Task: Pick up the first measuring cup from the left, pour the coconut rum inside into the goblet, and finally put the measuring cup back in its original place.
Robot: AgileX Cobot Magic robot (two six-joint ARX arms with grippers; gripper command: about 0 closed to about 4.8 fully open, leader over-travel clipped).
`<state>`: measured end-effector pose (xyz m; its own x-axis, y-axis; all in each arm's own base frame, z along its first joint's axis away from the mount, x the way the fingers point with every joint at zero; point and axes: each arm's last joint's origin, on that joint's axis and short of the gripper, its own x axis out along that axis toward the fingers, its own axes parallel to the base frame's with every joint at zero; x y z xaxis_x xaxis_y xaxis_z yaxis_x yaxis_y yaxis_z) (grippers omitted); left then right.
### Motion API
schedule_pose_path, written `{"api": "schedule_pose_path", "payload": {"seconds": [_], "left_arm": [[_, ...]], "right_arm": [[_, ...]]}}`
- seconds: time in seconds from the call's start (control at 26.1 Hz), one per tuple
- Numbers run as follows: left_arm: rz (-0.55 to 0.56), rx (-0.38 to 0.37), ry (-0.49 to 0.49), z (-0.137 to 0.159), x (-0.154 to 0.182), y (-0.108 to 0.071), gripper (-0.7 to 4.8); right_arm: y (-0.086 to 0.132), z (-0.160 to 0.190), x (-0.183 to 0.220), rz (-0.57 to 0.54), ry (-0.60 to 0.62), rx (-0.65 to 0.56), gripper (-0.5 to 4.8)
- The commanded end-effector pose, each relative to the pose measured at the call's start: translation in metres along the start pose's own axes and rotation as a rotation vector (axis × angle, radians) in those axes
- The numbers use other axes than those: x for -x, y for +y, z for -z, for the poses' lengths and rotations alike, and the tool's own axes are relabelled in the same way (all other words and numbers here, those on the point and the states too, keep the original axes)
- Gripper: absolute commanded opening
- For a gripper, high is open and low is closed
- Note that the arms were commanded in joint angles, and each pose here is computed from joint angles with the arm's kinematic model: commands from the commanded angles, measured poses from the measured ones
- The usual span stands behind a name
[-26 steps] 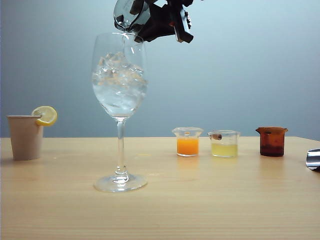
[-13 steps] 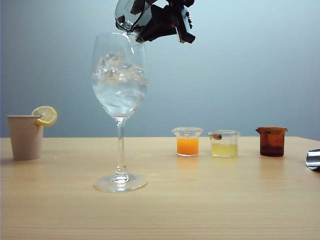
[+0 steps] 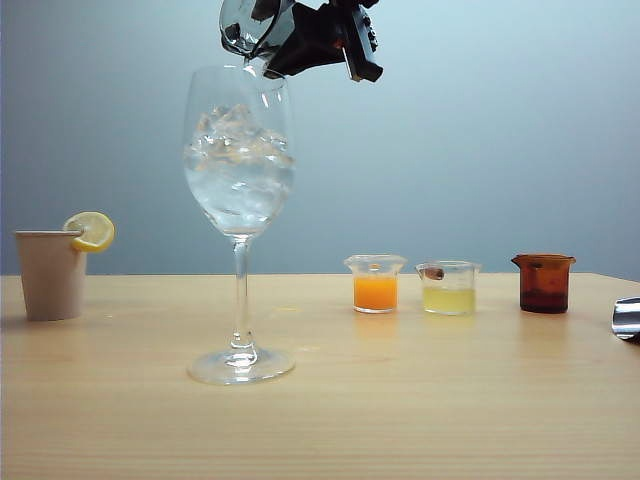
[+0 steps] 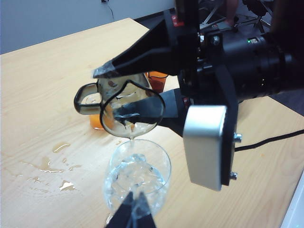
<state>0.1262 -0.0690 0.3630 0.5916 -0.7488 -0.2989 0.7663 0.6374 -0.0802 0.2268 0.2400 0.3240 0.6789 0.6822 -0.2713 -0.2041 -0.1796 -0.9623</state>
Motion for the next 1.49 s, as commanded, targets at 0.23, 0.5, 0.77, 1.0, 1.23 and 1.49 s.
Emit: {"api": "schedule_pose_path", "payload": {"seconds": [0.23,0.5,0.77,1.0,1.23,1.49], "left_arm": [[0.005,-0.009,-0.011,-0.0019,0.0012,-0.0005,-0.06],[0.006,-0.009,-0.011,-0.0018,0.0012,-0.0004,-0.06],[0.006,-0.009,-0.011,-0.0018,0.0012,-0.0004,-0.06],[0.006,-0.009,-0.011,-0.0017,0.0012,-0.0004,-0.06],[0.005,-0.009,-0.011,-0.0017,0.0012,-0.0004,-0.06],[0.005,-0.009,-0.011,-0.0018,0.0012,-0.0004,-0.06]], "right_arm": [[-0.0066,-0.0009,0.0023,0.045,0.001,0.061,0.72],[-0.0071,-0.0041,0.0024,0.051,0.011,0.114,0.71],[-0.0072,-0.0040,0.0024,0.051,0.015,0.165,0.71],[-0.0071,-0.0043,0.0024,0.051,0.016,0.220,0.72],[-0.0072,-0.0079,0.0026,0.053,0.006,0.226,0.72],[-0.0076,-0.0104,0.0028,0.059,0.007,0.246,0.71]]}}
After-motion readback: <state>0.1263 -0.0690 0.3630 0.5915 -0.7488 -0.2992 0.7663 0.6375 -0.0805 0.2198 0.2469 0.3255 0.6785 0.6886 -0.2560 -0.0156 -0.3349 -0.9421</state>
